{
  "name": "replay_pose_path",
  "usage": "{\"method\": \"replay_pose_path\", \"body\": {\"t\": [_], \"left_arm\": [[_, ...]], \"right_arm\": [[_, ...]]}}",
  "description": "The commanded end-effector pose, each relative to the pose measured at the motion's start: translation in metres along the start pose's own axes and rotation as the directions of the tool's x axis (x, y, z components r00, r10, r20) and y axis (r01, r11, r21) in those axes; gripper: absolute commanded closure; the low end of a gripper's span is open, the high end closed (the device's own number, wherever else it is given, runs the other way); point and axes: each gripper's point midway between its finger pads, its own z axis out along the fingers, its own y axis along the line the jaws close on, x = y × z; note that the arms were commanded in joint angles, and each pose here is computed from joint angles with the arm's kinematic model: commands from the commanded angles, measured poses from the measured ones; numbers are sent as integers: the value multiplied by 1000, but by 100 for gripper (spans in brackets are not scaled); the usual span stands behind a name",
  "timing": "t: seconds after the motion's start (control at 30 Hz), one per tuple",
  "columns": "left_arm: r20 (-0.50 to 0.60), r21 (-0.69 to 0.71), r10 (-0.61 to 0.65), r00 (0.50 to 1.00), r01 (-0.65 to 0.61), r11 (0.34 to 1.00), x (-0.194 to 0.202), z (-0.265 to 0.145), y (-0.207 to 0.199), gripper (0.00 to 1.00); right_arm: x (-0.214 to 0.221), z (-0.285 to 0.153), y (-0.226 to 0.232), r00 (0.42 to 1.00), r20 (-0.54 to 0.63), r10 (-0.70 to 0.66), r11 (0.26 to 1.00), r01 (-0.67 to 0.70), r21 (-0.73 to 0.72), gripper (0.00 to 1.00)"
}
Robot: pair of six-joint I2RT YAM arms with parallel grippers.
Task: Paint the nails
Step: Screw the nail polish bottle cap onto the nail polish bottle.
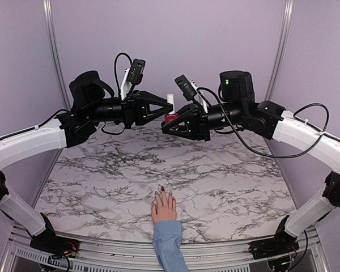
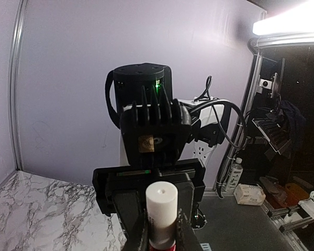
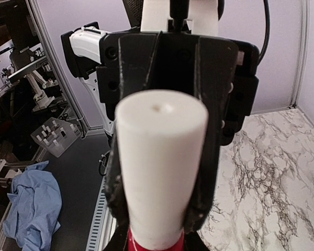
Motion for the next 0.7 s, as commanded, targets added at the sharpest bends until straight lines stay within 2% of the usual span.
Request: {"method": "replay_pose_path", "body": {"t": [0.0, 0.07, 0.23, 0.33, 0.47, 0.67], "left_arm": [[19, -156, -33, 999, 35, 987, 7, -19, 28, 100], [32, -190, -23, 999, 29, 981, 5, -25, 32, 100], [102, -343, -5, 995, 40, 938, -10, -41, 50, 67], [140, -471, 1, 990, 66, 880, -14, -56, 68, 55], [127, -523, -43, 991, 103, 846, -2, -58, 83, 50], [128, -532, -82, 988, 139, 835, 7, -48, 88, 47]], "right_arm": [[-41, -16, 30, 979, 132, -153, 986, 159, -39, 100], [-38, -17, 24, 982, 129, -140, 990, 144, -16, 100], [-27, -16, -17, 995, 69, -73, 984, 61, 166, 100], [-10, -15, -47, 1000, 9, -8, 954, 5, 299, 100], [8, -18, -73, 999, -27, 31, 906, -17, 422, 100], [21, -29, -105, 994, -29, 103, 810, -67, 583, 100]]}}
